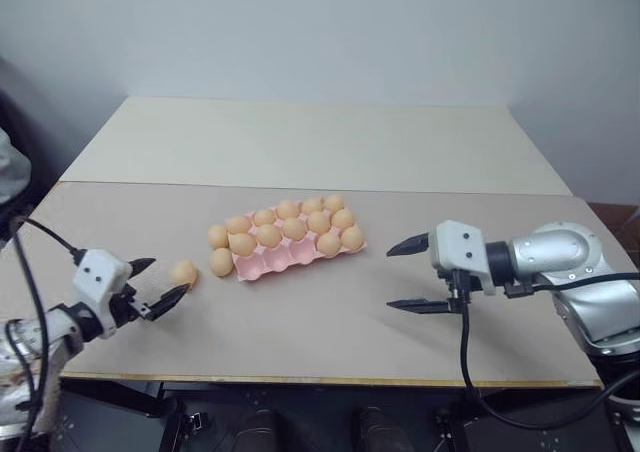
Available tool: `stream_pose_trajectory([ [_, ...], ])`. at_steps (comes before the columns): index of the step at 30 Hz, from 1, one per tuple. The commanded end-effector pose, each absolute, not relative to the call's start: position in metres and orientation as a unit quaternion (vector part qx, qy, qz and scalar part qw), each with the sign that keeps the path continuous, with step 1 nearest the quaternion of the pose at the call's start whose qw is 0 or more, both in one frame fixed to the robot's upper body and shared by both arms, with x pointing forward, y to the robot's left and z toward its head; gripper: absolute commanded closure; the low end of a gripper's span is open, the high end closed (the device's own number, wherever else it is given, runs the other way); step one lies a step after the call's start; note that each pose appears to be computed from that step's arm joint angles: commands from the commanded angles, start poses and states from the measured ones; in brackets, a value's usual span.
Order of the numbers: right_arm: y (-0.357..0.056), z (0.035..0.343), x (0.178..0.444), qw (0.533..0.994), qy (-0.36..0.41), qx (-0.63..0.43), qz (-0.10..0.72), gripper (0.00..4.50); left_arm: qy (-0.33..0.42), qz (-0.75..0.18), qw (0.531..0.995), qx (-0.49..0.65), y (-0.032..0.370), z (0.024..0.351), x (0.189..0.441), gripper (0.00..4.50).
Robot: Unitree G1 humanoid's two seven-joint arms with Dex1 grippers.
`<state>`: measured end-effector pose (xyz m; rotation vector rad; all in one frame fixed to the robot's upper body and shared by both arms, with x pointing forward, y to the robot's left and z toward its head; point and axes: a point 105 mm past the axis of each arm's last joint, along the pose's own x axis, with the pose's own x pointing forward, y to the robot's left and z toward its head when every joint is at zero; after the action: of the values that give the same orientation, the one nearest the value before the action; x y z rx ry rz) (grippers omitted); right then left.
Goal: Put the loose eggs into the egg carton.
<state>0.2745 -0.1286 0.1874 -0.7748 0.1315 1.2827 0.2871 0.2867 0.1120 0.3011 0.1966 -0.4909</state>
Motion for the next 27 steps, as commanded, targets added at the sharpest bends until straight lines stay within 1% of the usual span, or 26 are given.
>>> stream_pose_trajectory([
  [1,-0.131,0.202,0.272,0.739,0.038,-0.363,0.566,0.04,0.082,-0.246,0.954,0.149,0.282,0.112,0.302,0.00],
  [6,-0.132,0.205,0.269,0.741,0.036,-0.364,0.563,0.04,0.086,-0.270,0.947,0.151,0.275,0.106,0.314,0.00],
  [11,-0.135,0.205,0.273,0.753,0.034,-0.366,0.546,0.04,0.089,-0.287,0.943,0.141,0.270,0.100,0.320,0.00],
  [14,-0.135,0.205,0.275,0.759,0.034,-0.367,0.537,0.00,0.087,-0.277,0.948,0.133,0.271,0.100,0.324,0.57],
  [18,-0.135,0.205,0.276,0.761,0.033,-0.368,0.533,0.00,0.085,-0.270,0.948,0.146,0.272,0.101,0.325,1.80],
  [27,-0.134,0.202,0.278,0.763,0.032,-0.369,0.530,0.00,0.089,-0.272,0.946,0.154,0.277,0.101,0.311,1.80],
])
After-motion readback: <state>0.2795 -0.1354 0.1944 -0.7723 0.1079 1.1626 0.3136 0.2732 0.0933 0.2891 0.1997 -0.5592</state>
